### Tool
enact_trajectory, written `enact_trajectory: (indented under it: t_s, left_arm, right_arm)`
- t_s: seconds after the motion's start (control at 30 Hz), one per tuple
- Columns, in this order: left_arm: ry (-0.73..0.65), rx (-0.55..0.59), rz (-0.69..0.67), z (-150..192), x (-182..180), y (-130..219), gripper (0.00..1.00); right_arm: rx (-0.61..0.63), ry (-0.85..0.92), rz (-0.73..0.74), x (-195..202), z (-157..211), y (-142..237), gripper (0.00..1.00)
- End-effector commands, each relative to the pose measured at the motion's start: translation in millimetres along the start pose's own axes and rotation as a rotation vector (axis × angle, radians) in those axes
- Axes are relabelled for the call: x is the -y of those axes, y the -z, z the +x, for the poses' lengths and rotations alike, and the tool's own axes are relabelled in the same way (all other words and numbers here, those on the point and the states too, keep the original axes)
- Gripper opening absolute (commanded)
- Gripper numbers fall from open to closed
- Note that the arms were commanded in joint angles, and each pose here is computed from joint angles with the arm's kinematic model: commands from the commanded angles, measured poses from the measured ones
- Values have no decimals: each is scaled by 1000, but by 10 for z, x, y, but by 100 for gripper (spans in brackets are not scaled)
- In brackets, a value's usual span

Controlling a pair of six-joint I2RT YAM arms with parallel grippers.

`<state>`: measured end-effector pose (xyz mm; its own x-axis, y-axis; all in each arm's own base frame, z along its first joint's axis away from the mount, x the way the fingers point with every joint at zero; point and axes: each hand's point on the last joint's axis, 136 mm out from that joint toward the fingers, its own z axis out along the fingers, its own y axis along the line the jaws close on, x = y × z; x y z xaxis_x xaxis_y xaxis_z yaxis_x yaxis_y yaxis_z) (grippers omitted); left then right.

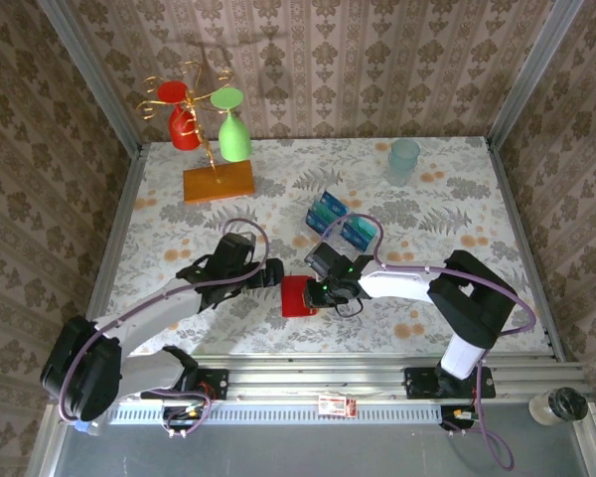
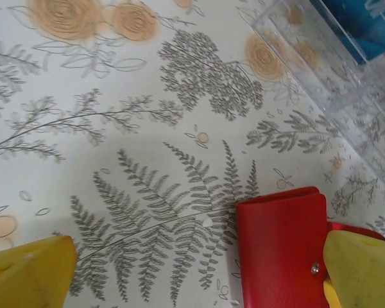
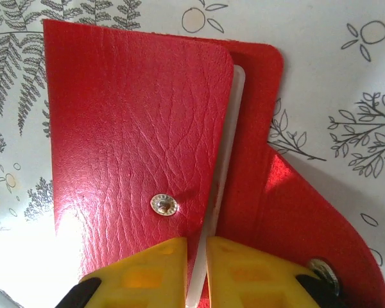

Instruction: Put the credit cards into the card holder

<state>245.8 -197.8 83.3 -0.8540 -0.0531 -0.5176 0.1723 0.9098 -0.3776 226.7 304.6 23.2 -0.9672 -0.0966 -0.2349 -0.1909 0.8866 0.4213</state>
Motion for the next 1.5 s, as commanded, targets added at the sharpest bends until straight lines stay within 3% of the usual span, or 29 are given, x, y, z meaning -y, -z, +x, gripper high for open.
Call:
enact_trajectory:
  t_s: [0.0, 0.23, 0.97, 1.23, 1.47]
  left_arm:
    - [-84, -36, -11, 34, 72, -43, 100]
    - [-158, -108, -58, 239, 79, -191, 100]
    - [-193, -205, -130, 720, -89, -478, 100]
    - [-187, -212, -238, 893, -215, -509, 100]
    - [-207, -201, -301, 922, -241, -492, 100]
  right_arm:
    - [40, -26, -28, -41, -51, 29, 15]
    - [38, -24, -27, -35, -43, 26, 15]
    - [24, -16, -21, -51, -47, 24, 14]
    - [92, 21, -52, -220, -311, 455, 17]
    - [128, -7, 8, 26, -437, 693, 17]
